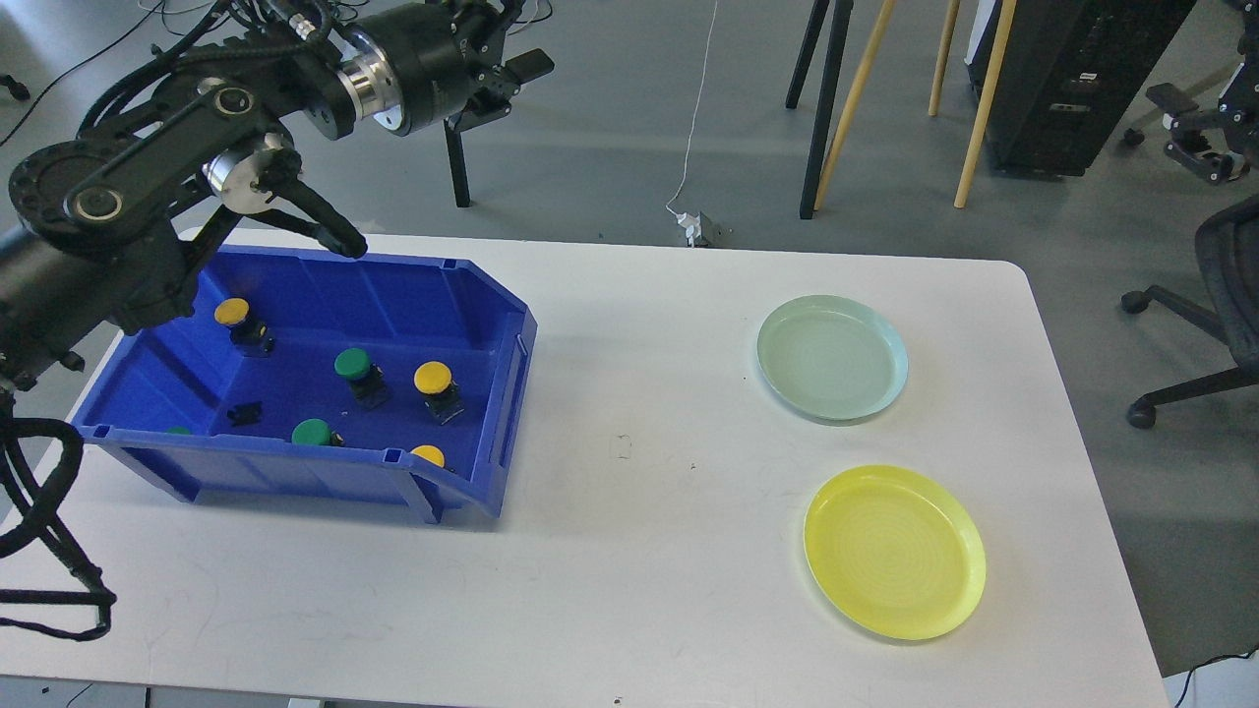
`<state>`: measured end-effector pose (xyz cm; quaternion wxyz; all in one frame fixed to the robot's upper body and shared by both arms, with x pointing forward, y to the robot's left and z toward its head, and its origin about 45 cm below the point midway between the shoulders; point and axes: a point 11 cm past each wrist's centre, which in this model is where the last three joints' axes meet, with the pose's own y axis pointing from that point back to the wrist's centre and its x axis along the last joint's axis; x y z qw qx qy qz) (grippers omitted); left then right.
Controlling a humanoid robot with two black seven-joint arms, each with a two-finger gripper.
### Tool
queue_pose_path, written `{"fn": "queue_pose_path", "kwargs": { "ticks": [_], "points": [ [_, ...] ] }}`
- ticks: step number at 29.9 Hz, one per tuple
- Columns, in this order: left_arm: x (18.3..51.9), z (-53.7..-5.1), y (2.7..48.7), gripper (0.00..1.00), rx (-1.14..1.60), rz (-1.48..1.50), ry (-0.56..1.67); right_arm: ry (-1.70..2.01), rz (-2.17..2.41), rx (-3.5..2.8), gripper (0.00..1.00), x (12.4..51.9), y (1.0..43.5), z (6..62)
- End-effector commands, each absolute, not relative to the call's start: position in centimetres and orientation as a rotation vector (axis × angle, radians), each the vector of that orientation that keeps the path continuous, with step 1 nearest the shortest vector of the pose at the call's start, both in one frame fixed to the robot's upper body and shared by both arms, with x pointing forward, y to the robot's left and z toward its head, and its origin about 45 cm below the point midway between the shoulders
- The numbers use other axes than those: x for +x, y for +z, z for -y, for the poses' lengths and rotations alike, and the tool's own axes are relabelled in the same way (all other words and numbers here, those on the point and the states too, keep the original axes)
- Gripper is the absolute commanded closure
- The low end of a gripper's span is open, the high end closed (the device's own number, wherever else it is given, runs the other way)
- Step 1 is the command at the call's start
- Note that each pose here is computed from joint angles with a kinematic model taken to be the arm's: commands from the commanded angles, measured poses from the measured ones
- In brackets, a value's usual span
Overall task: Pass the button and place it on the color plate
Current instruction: 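Move the left gripper over the blue bin toward a green button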
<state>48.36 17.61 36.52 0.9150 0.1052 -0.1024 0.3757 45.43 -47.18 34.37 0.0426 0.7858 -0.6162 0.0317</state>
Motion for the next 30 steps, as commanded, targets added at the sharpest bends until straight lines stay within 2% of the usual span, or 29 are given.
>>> {"fn": "queue_pose_path", "kwargs": {
  "ticks": [1, 8, 22, 26, 30],
  "points": [
    [48.5, -17.6, 36.4, 0.0, 0.208, 0.216, 0.778, 0.089, 1.886, 2.396, 0.01, 45.3, 34.0, 47.4],
    [48.1, -17.9, 38.5, 0.0, 0.115, 0.2, 0.696, 0.094, 1.882, 2.387, 0.01, 45.3, 33.9, 47.4],
    [48.5, -19.6, 41.0, 0.0, -0.069, 0.239, 0.735, 0.211, 1.934, 2.467, 0.01, 45.0, 35.7, 47.5],
    [48.6, -20.8, 40.6, 0.01, 0.012, 0.244, 0.757, 0.1, 1.805, 2.362, 0.01, 43.1, 33.1, 48.5],
    [49.1, -22.5, 39.0, 0.01, 0.233, 0.204, 0.802, 0.1, 1.793, 2.265, 0.01, 40.3, 32.2, 51.7]
  ]
}}
